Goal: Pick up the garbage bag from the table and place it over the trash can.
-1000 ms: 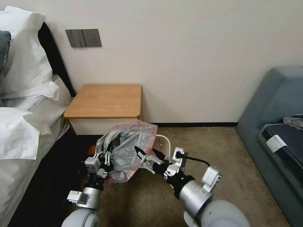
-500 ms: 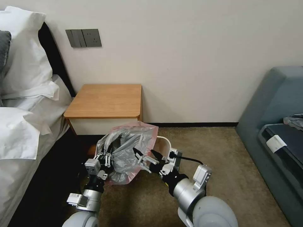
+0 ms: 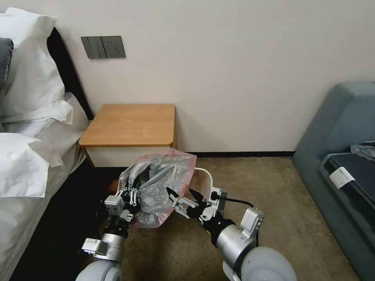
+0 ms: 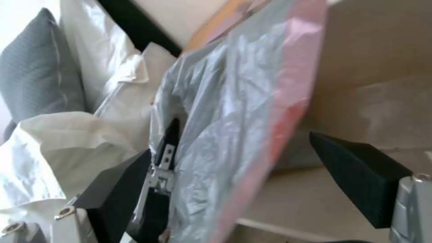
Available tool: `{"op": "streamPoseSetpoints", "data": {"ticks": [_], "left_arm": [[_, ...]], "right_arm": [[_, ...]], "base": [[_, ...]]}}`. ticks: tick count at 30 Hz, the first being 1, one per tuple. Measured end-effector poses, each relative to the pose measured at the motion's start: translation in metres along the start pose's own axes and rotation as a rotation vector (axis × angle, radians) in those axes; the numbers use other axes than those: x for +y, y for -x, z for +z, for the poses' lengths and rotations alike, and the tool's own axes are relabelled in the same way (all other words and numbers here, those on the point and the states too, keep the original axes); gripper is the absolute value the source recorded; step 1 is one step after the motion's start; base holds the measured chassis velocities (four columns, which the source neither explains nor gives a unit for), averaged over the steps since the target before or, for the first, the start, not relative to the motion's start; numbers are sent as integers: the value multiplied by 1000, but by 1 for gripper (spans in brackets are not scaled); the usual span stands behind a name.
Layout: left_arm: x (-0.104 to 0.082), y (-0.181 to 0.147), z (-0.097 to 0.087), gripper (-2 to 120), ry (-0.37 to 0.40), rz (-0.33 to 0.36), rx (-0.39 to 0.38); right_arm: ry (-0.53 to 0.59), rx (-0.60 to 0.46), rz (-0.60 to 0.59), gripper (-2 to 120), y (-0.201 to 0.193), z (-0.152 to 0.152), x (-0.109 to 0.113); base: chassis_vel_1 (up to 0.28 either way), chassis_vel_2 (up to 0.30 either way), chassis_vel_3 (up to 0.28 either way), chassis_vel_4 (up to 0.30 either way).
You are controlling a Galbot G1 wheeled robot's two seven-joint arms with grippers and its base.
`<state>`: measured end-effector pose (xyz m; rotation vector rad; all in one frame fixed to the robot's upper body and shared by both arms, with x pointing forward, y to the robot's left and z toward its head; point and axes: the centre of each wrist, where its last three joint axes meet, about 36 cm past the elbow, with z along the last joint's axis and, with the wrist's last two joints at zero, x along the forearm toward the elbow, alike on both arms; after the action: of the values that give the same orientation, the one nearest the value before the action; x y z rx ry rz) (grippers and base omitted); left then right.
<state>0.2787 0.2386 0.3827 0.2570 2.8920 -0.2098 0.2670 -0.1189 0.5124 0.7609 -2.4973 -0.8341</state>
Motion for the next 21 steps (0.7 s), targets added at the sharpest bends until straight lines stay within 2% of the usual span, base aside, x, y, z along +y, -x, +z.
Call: {"op": "streamPoseSetpoints", "data": {"ticks": [11, 13, 16, 17, 20, 21], "left_arm": [[-1, 1, -2, 7, 0, 3, -4], [-2, 1, -2, 7, 0, 3, -3], [-2, 1, -2, 7, -2, 3, -3], [-2, 1, -2, 7, -2, 3, -3], [-2, 1, -2, 7, -1, 3, -2], [-2, 1, -2, 7, -1, 3, -2]], "right_arm": [[30, 10, -38, 92, 25, 12, 6], [29, 9, -36, 88, 25, 12, 6], [18, -1, -29, 73, 26, 15, 4], [18, -1, -29, 73, 26, 15, 4], [13, -8, -29, 60, 27, 17, 5], [13, -8, -29, 60, 27, 17, 5]], "base": [[0, 0, 0, 0], [0, 0, 0, 0], [0, 0, 0, 0], [0, 0, 0, 0], [0, 0, 0, 0], [0, 0, 0, 0]]}}
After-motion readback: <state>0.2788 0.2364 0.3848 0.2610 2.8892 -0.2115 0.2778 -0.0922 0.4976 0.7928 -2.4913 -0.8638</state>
